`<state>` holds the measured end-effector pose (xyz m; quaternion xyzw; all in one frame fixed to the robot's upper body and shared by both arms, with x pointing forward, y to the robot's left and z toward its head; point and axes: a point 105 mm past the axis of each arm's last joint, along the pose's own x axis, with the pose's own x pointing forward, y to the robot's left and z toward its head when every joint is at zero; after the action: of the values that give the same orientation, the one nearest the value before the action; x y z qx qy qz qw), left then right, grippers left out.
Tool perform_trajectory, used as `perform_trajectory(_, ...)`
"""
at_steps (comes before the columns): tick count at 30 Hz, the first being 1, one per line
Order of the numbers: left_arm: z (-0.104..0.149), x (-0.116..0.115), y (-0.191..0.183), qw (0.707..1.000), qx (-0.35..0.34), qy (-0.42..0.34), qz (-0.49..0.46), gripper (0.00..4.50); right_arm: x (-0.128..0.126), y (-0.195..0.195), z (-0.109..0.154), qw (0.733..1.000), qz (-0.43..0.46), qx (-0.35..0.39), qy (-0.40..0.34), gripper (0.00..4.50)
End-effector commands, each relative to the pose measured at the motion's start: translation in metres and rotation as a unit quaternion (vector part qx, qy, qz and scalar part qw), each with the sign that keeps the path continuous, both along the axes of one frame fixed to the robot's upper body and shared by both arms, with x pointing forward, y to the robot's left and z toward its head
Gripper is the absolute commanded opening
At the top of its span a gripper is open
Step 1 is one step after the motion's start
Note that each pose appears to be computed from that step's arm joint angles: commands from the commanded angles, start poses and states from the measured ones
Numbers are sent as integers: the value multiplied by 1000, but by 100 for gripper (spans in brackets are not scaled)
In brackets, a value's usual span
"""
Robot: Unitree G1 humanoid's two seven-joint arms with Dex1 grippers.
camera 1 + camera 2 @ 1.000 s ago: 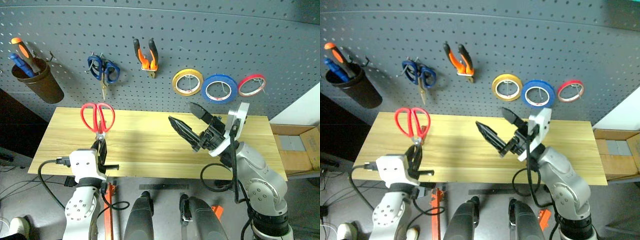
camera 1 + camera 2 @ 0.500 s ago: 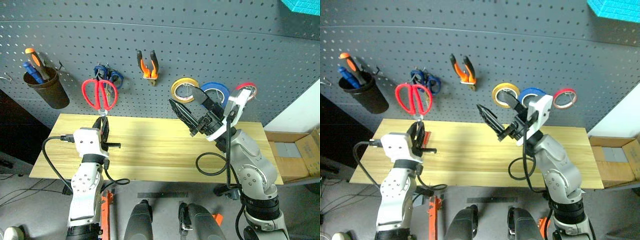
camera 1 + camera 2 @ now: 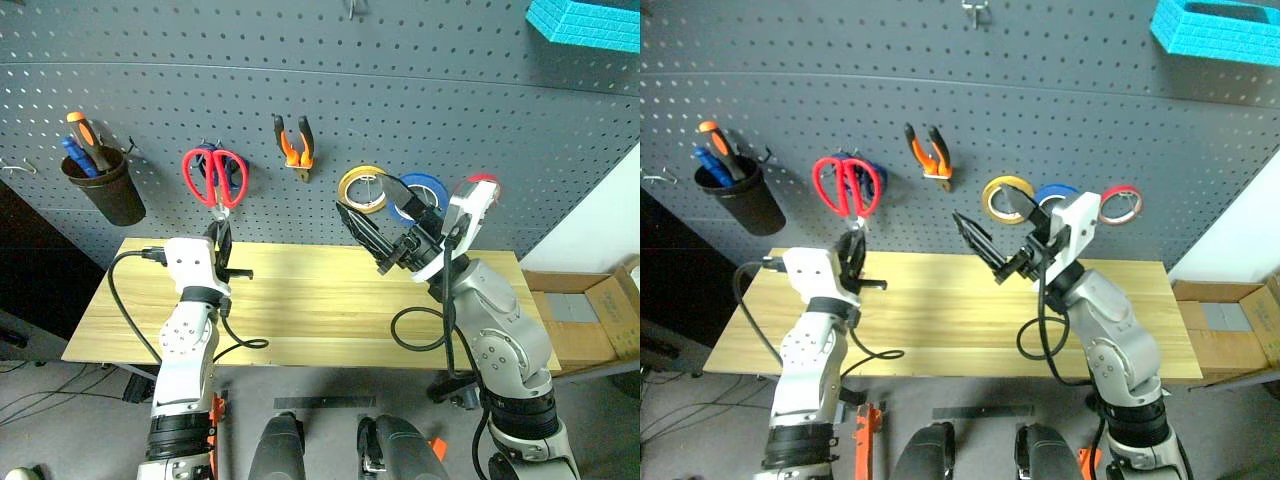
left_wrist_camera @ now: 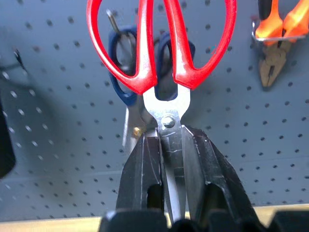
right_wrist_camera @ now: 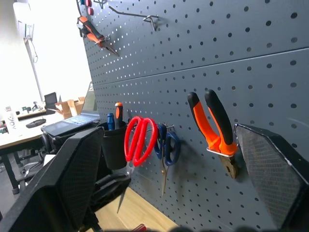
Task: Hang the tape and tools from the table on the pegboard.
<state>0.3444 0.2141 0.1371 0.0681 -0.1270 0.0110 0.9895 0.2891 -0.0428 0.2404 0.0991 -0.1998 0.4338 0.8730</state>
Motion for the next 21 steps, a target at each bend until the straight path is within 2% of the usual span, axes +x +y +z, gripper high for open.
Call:
perform_trajectory(1,2,7,1,1000,-12,10,12,24,-9,3,11,999,7,-3,-34,450)
perform_trajectory(3,-3,12,-1,999,-15,30,6,24,-9,3,9,999,7,-8,-33,450)
perform_trajectory(11,5,21,-14,999,-18,29,-18,299,-7,4,7,999,6,-15,-32,450)
perform_trajectory(15,-5,19,-8,999,-22,49,-8,439,-8,3,4,999,6,-20,-29,450)
perform_trajectory(19,-47,-1,8,992,-38,121,19,445,-15,7,-16,997,33,-65,-21,450)
perform_trajectory(21,-80,-20,31,979,-68,178,73,445,-15,9,-28,996,47,-77,-8,450)
